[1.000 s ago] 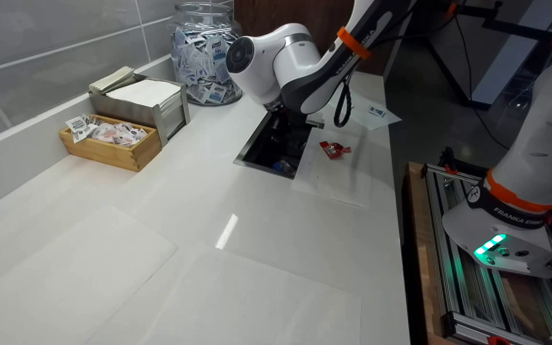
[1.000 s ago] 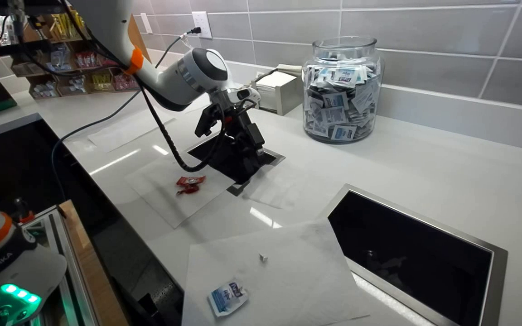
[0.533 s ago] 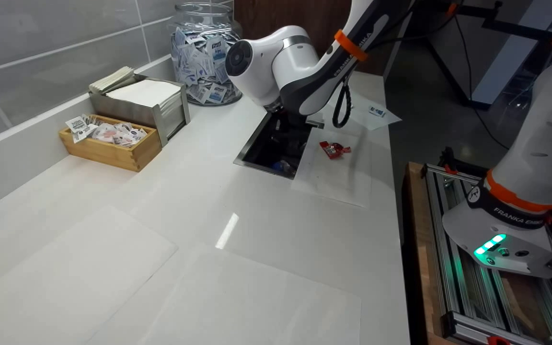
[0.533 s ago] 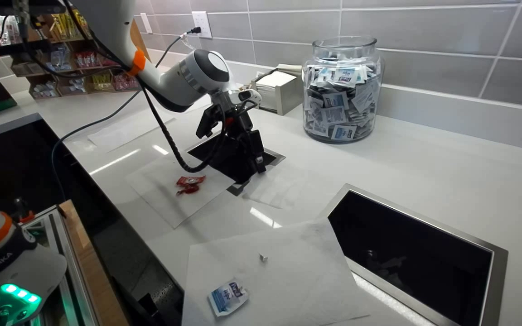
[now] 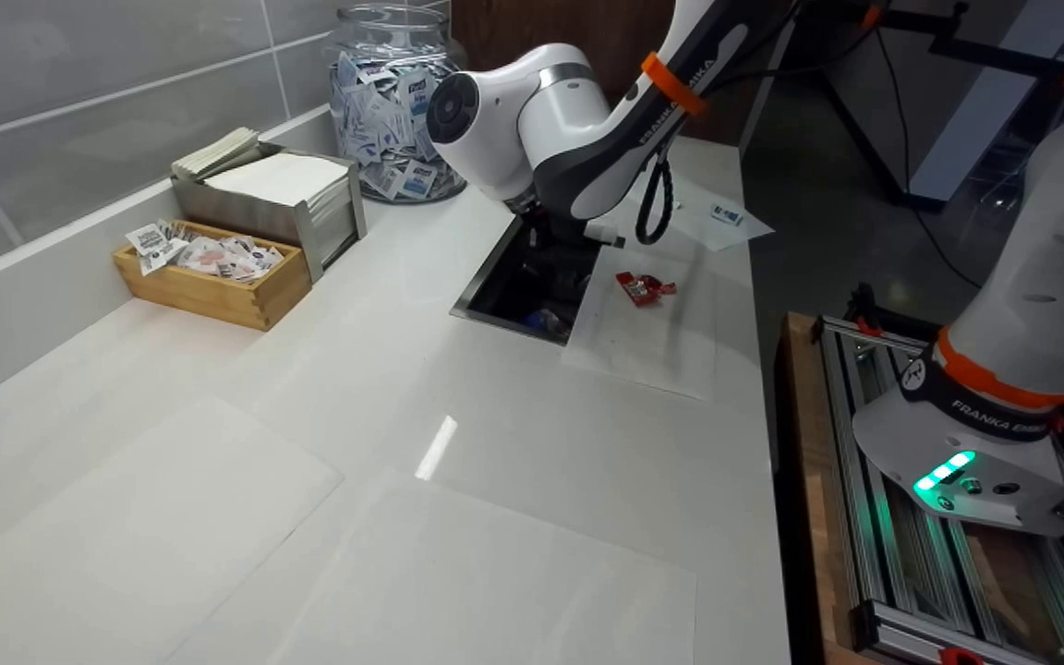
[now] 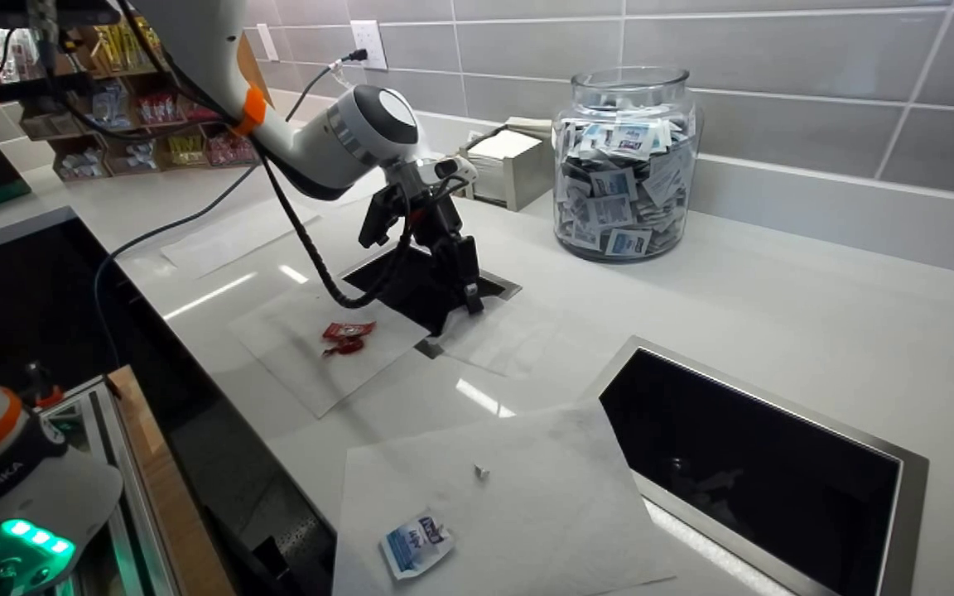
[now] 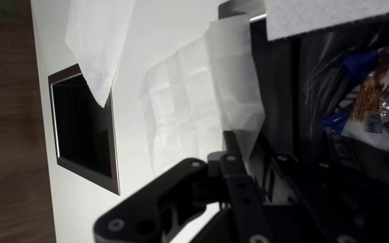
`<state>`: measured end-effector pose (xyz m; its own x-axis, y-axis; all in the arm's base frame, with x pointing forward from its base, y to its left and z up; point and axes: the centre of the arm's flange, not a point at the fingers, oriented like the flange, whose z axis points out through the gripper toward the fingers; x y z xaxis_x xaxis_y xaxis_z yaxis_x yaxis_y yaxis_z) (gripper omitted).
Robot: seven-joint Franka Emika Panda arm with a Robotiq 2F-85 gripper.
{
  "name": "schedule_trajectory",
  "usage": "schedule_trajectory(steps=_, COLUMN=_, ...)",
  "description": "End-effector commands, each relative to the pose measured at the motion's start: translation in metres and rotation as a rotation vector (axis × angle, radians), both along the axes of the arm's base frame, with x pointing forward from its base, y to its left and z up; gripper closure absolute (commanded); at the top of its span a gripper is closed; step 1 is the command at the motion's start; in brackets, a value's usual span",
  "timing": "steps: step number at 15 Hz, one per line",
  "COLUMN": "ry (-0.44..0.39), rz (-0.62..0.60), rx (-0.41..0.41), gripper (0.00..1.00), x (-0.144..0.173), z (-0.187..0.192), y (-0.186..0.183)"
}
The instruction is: Fold the square white tissue in half
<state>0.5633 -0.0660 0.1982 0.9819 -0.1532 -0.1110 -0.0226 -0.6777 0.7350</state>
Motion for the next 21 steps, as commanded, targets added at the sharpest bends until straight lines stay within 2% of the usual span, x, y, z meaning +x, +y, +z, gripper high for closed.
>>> schedule_trajectory(steps=1, ry=-0.014, rz=-0.011, rx=-0.029, gripper=0.83, x=-0.003, z=0.005, y=-0.008)
schedule_trajectory(steps=3, ry=-0.027, rz=-0.02, rx=-0.023, gripper=0.86, x=-0.006, z=0.01, y=-0.013)
schedule_trajectory(steps=6, ry=-0.058, rz=-0.041, rx=-0.011, gripper=1.0, x=-0.012, z=0.021, y=-0.026)
schedule_trajectory(steps=13, ry=-0.179, rz=-0.069, rx=0.107, gripper=1.0, x=-0.025, z=0.044, y=-0.073)
schedule_trajectory(steps=21, ry=-0.361, rz=0.006, rx=0.357, gripper=1.0, x=-0.021, z=0.065, y=-0.079)
